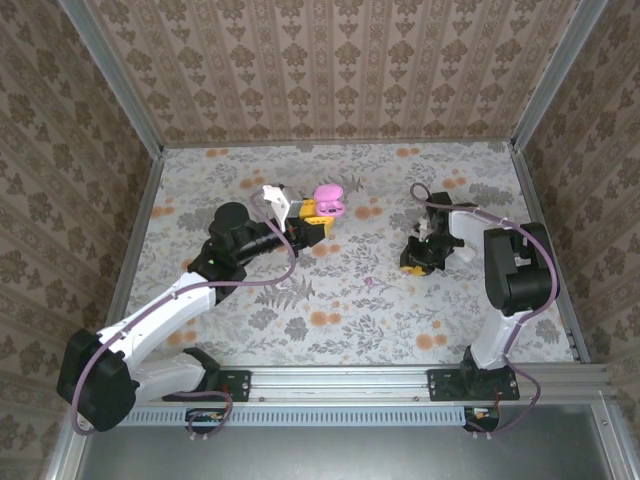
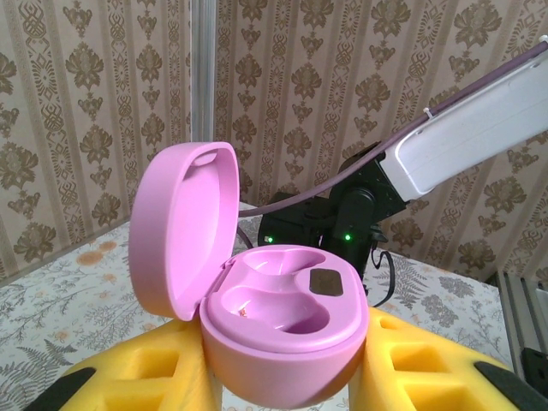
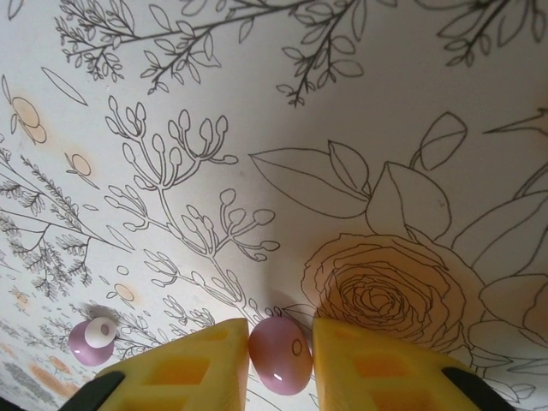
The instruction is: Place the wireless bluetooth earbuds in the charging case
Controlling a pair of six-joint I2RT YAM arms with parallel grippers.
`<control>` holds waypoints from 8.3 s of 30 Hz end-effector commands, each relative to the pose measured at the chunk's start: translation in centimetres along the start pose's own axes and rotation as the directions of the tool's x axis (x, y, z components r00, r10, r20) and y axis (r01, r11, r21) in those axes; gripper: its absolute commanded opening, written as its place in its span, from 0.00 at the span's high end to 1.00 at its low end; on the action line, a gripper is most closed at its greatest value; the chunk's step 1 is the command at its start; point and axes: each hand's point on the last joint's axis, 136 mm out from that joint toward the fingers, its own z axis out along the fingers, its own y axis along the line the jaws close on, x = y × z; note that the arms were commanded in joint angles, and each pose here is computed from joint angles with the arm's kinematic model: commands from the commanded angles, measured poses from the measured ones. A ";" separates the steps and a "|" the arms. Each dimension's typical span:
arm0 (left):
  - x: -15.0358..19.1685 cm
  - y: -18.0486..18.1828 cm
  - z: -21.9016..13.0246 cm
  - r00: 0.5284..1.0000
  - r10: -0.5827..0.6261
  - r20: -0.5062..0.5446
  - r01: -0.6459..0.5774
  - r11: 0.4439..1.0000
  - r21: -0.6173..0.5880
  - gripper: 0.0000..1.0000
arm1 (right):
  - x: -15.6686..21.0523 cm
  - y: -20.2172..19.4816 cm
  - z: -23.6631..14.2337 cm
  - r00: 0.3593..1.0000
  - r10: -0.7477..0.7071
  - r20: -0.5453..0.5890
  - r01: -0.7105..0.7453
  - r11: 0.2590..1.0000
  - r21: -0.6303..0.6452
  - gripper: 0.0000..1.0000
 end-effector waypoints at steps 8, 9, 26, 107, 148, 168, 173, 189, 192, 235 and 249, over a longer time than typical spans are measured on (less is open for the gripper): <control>-2.3 -0.6 -0.2 0.997 0.052 0.053 -0.053 0.999 0.006 0.64 | 0.5 0.0 0.7 0.999 -0.020 -0.037 0.022 0.998 0.065 0.69; -2.3 -0.6 -0.2 0.997 0.053 0.054 -0.053 0.999 0.004 0.64 | 0.6 0.0 0.7 0.999 -0.018 -0.040 0.021 0.998 0.064 0.68; -2.4 -0.5 -0.1 0.997 0.054 0.055 -0.054 0.999 0.005 0.64 | 1.0 0.7 -1.0 1.000 -0.022 -0.015 0.022 0.998 0.058 0.68; 3.6 0.8 3.3 0.992 0.077 -0.098 -0.082 0.996 -0.043 0.66 | 4.5 20.8 -22.8 0.736 -0.453 0.503 0.475 0.875 0.093 0.76; 2.4 0.3 2.7 0.992 0.099 -0.073 -0.102 0.994 -0.043 0.66 | 4.5 23.5 -19.2 0.725 -0.520 0.452 0.536 0.838 0.105 0.76; 2.2 0.1 2.7 0.993 0.099 -0.064 -0.102 0.994 -0.039 0.66 | 4.8 23.8 -19.0 0.717 -0.535 0.447 0.547 0.829 0.116 0.75; 2.0 0.1 2.7 0.993 0.100 -0.060 -0.103 0.994 -0.041 0.66 | 5.2 23.9 -19.1 0.717 -0.538 0.444 0.556 0.825 0.102 0.72; 1.8 0.0 2.5 0.993 0.105 -0.054 -0.107 0.994 -0.038 0.66 | 5.4 24.3 -20.6 0.722 -0.489 0.489 0.552 0.834 0.017 0.65; 1.7 0.0 2.5 0.993 0.107 -0.044 -0.108 0.993 -0.035 0.66 | 5.4 24.3 -21.1 0.725 -0.464 0.509 0.545 0.838 -0.013 0.64; -0.7 -0.6 -0.2 0.988 0.157 -0.008 -0.157 0.983 -0.090 0.66 | 3.0 10.4 -3.0 0.971 -0.227 0.082 0.229 0.973 -0.023 0.61; -0.7 -0.6 -0.7 0.987 0.161 -0.019 -0.162 0.981 -0.104 0.66 | 1.5 12.1 3.0 0.959 -0.275 -0.062 0.274 0.961 -0.021 0.62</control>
